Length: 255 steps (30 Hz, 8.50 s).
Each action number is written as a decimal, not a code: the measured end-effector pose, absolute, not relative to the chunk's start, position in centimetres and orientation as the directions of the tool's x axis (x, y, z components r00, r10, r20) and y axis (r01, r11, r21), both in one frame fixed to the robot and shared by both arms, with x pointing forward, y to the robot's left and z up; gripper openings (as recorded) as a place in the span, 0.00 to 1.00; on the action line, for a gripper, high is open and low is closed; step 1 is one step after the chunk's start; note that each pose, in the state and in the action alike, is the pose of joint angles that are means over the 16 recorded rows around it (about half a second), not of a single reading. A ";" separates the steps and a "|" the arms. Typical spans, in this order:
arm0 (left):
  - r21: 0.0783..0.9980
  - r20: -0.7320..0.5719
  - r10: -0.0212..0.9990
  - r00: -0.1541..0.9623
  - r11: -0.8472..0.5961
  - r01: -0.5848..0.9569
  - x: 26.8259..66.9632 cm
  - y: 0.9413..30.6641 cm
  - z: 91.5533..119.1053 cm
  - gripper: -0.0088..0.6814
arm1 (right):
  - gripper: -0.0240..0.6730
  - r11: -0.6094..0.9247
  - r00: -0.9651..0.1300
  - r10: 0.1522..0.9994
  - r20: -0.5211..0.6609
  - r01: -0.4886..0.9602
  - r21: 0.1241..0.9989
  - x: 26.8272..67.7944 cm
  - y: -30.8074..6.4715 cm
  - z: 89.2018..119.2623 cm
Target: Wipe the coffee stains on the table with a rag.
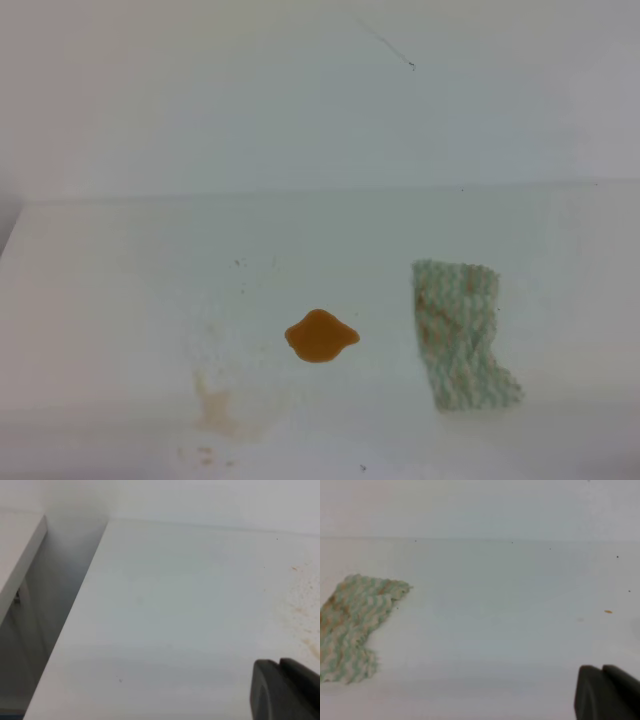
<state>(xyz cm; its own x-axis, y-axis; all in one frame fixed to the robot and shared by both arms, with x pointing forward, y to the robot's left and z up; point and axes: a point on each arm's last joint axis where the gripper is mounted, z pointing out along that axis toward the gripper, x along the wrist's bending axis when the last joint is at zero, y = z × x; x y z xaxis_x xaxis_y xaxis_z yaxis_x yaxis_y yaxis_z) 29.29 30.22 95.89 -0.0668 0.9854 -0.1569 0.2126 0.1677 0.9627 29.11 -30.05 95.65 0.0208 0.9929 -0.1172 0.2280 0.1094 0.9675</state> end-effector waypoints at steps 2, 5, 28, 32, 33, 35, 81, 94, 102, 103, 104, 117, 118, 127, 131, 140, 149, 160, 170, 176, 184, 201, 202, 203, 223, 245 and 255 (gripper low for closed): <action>0.963 -0.157 0.985 -0.067 0.168 0.212 29.3 30.2 95.8 0.01 | 0.03 0.109 0.021 0.993 -0.117 0.226 0.968 29.1 -30.1 95.7; 0.963 -0.157 0.985 -0.067 0.168 0.212 29.3 30.2 95.9 0.01 | 0.03 0.109 0.021 0.993 -0.117 0.225 0.968 29.1 -30.1 95.8; 0.963 -0.156 0.985 -0.067 0.167 0.212 29.3 30.2 95.8 0.01 | 0.03 0.111 0.024 0.993 -0.119 0.209 0.972 29.1 -30.1 95.9; 0.963 -0.156 0.986 -0.067 0.167 0.212 29.3 30.2 95.8 0.01 | 0.03 0.115 0.026 0.992 -0.122 0.198 0.974 29.2 -30.1 96.0; 0.963 -0.156 0.986 -0.067 0.166 0.212 29.3 30.2 95.8 0.01 | 0.03 0.116 0.026 0.992 -0.123 0.194 0.974 29.2 -30.1 96.1; 0.963 -0.155 0.986 -0.067 0.166 0.212 29.3 30.2 95.8 0.01 | 0.03 0.119 0.027 0.992 -0.126 0.188 0.975 29.2 -30.1 96.1; 0.963 -0.155 0.986 -0.067 0.166 0.213 29.3 30.2 96.0 0.01 | 0.03 -0.245 0.035 0.964 0.265 -0.274 0.930 29.0 -30.6 100.1; 0.963 -0.155 0.986 -0.067 0.166 0.213 29.3 30.2 96.0 0.01 | 0.03 -0.235 0.034 0.969 0.244 -0.168 0.957 30.1 -30.4 104.6; 0.963 -0.155 0.986 -0.067 0.166 0.213 29.3 30.2 96.0 0.01 | 0.03 -0.020 -0.003 1.000 0.021 0.166 0.986 34.9 -29.9 108.6; 0.963 -0.155 0.986 -0.067 0.166 0.213 29.3 30.2 96.0 0.01 | 0.03 -0.008 -0.016 1.000 0.011 0.205 0.979 35.7 -29.9 108.9; 0.963 -0.155 0.986 -0.067 0.166 0.213 29.3 30.2 96.0 0.01 | 0.03 0.004 -0.031 0.999 0.004 0.241 0.971 36.5 -29.8 109.2; 0.963 -0.156 0.986 -0.067 0.167 0.212 29.3 30.2 95.7 0.01 | 0.03 0.125 -0.301 0.953 0.049 0.533 0.837 45.4 -27.6 110.3; 0.963 -0.156 0.985 -0.067 0.167 0.212 29.3 30.2 95.6 0.01 | 0.03 0.154 -0.332 0.942 0.044 0.546 0.824 46.0 -27.2 110.2; 0.963 -0.156 0.985 -0.067 0.167 0.212 29.3 30.2 95.6 0.01 | 0.04 0.394 -0.565 0.825 0.013 0.591 0.704 50.9 -22.6 108.1; 0.963 -0.156 0.986 -0.067 0.166 0.212 29.3 30.2 95.8 0.01 | 0.10 0.462 -0.616 0.788 0.004 0.596 0.657 52.7 -20.8 106.5; 0.963 -0.156 0.986 -0.067 0.167 0.212 29.3 30.2 95.8 0.01 | 0.36 0.564 -0.678 0.735 -0.014 0.599 0.568 57.2 -18.3 103.0; 0.963 -0.156 0.986 -0.067 0.167 0.212 29.3 30.2 95.8 0.01 | 0.52 0.613 -0.692 0.721 -0.008 0.634 0.472 61.6 -16.4 99.3; 0.963 -0.155 0.986 -0.067 0.166 0.213 29.3 30.2 96.0 0.01 | 0.54 0.623 -0.664 0.747 -0.030 0.684 0.379 64.0 -15.0 94.2; 0.963 -0.156 0.985 -0.067 0.167 0.213 29.3 30.2 96.0 0.01 | 0.49 0.645 -0.668 0.742 -0.058 0.688 0.331 64.4 -14.3 90.9; 0.963 -0.157 0.985 -0.067 0.168 0.213 29.3 30.2 96.0 0.01 | 0.35 0.645 -0.666 0.744 -0.055 0.695 0.318 64.5 -14.2 90.1; 0.963 -0.157 0.985 -0.067 0.168 0.213 29.3 30.2 96.0 0.01 | 0.15 0.663 -0.691 0.722 -0.041 0.672 0.330 64.2 -13.1 90.4; 0.963 -0.157 0.985 -0.067 0.168 0.213 29.3 30.2 96.0 0.01 | 0.10 0.711 -0.805 0.593 0.002 0.525 0.468 62.7 -4.5 93.8; 0.963 -0.157 0.985 -0.067 0.168 0.213 29.3 30.2 96.0 0.01 | 0.10 0.708 -0.806 0.591 0.008 0.524 0.474 62.7 -4.1 93.9; 0.963 -0.157 0.985 -0.067 0.168 0.213 29.3 30.2 96.0 0.01 | 0.10 0.704 -0.807 0.590 0.016 0.524 0.479 62.7 -3.7 93.9; 0.963 -0.157 0.985 -0.067 0.168 0.211 29.3 30.2 95.6 0.01 | 0.10 0.694 -0.828 0.539 0.154 0.540 0.476 61.2 1.9 91.3; 0.963 -0.157 0.985 -0.067 0.168 0.213 29.3 30.2 96.0 0.01 | 0.10 0.656 -0.830 0.523 0.193 0.536 0.531 60.7 3.9 93.7; 0.963 -0.157 0.985 -0.067 0.168 0.213 29.3 30.2 96.0 0.01 | 0.10 0.679 -0.823 0.547 0.154 0.544 0.494 61.1 3.9 92.1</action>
<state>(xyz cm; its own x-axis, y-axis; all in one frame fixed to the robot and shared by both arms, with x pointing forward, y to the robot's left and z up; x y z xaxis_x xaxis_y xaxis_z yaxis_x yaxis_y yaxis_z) 29.29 30.22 96.01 -0.0668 0.9854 -0.1569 0.2131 0.1677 0.9625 61.10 3.85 92.09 -0.8226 0.5472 0.1543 0.5440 0.6786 0.4936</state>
